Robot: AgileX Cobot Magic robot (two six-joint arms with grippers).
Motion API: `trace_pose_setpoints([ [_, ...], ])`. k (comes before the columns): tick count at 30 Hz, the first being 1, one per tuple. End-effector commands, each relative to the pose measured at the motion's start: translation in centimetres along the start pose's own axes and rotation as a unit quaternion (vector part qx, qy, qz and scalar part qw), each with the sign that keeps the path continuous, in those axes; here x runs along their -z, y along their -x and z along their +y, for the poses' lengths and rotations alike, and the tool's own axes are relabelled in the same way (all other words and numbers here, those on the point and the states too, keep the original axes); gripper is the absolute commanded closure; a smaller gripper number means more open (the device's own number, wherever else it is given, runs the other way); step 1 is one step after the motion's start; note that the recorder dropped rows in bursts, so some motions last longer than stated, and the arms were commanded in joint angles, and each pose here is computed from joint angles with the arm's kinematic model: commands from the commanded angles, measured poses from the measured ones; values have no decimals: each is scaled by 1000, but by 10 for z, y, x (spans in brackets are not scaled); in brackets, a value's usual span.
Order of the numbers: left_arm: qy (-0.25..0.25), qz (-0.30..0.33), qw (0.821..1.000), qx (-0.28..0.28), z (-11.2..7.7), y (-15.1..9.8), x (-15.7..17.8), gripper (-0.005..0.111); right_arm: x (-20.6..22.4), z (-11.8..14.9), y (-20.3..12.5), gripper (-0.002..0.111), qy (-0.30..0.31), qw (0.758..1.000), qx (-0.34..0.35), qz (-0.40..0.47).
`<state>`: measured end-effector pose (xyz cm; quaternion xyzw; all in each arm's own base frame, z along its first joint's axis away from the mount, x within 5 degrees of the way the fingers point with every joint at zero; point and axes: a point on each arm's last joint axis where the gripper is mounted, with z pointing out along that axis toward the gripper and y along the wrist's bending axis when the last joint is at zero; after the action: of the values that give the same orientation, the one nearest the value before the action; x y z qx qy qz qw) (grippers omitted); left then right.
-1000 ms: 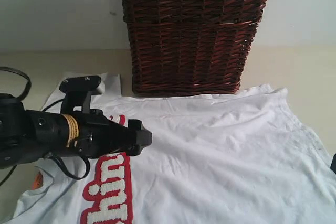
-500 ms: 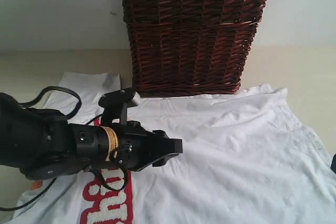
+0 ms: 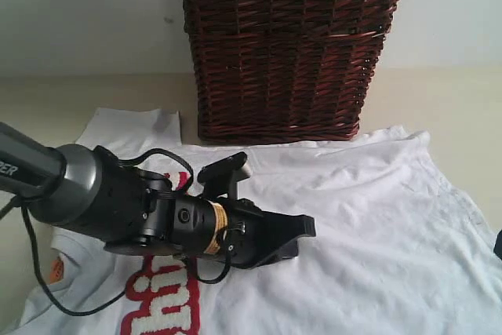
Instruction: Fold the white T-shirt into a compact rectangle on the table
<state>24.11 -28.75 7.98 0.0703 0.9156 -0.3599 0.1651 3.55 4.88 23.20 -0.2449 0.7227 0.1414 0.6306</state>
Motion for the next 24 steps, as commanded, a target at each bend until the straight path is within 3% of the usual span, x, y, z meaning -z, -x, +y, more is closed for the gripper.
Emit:
trace_pose_setpoints([
  [1, -52, 26, 998, 32, -9, -3, -16, 107, -1, 0, -1, 73, -1, 1000, -3, 2],
  [15, -95, 18, 995, 11, -40, 7, -40, 107, -1, 0, -1, 73, -1, 1000, -3, 2],
  [19, -118, -3, 993, 7, -45, 25, -24, 107, -1, 0, -1, 73, -1, 1000, -3, 2],
  [24, -131, -64, 989, -39, -56, 66, 23, 107, -1, 0, -1, 73, -1, 1000, -3, 2],
])
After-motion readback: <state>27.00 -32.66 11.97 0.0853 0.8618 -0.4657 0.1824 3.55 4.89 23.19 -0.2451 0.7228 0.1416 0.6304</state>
